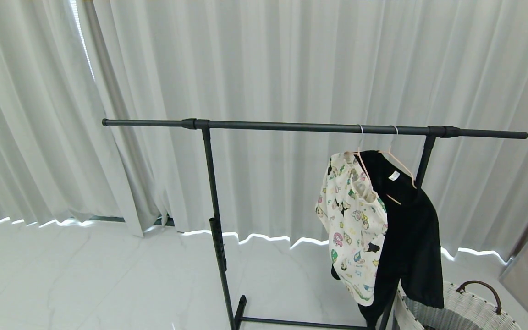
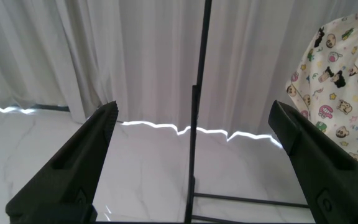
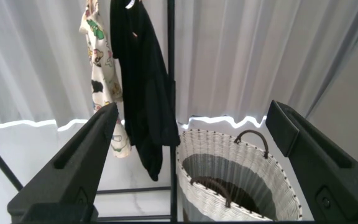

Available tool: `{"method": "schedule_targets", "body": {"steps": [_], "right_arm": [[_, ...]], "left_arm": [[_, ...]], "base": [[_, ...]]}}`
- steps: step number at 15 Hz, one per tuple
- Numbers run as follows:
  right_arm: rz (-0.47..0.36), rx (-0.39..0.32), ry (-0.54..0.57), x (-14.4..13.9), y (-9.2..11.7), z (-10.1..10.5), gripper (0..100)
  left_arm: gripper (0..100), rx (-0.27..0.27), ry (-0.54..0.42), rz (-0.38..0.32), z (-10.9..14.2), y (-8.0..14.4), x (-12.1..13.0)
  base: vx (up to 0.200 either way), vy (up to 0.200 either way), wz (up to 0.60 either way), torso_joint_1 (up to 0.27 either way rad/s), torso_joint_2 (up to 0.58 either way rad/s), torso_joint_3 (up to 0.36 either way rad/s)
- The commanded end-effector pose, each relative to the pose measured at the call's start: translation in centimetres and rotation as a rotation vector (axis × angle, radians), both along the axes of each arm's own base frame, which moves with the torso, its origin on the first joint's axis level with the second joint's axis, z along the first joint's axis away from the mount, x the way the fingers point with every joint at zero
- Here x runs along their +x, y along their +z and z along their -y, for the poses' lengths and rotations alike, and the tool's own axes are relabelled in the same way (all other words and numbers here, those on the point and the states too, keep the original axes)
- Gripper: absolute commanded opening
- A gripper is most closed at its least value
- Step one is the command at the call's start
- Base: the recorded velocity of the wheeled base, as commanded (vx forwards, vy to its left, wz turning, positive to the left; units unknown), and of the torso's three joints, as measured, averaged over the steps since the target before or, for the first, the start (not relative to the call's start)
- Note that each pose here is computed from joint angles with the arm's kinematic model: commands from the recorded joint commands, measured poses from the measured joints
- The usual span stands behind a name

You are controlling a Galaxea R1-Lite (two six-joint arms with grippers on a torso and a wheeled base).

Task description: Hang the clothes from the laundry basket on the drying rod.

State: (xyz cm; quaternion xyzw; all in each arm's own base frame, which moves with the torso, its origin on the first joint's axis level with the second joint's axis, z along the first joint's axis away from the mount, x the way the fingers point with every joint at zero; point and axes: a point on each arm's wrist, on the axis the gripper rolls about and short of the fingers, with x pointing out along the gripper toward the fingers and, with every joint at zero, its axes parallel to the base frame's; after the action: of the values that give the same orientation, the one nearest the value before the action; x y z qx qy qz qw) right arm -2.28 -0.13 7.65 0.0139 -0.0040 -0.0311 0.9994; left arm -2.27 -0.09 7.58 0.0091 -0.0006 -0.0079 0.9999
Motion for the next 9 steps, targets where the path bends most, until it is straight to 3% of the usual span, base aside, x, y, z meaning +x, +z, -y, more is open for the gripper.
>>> {"method": "schedule_targets", "body": {"steps": [1, 9], "right_arm": [[0.000, 0.000, -0.001, 0.00, 0.02, 0.00, 100], [-0.001, 0.000, -0.001, 0.01, -0.02, 0.00, 100]], "left_arm": [[100, 0.000, 0.000, 0.002, 0.00, 0.00, -0.01], [100, 0.001, 0.000, 0.027, 0.00, 0.25, -0.02]], "base": [[0.000, 0.000, 0.00, 0.000, 0.00, 0.000], [0.000, 0.000, 0.00, 0.000, 0.00, 0.000]]}}
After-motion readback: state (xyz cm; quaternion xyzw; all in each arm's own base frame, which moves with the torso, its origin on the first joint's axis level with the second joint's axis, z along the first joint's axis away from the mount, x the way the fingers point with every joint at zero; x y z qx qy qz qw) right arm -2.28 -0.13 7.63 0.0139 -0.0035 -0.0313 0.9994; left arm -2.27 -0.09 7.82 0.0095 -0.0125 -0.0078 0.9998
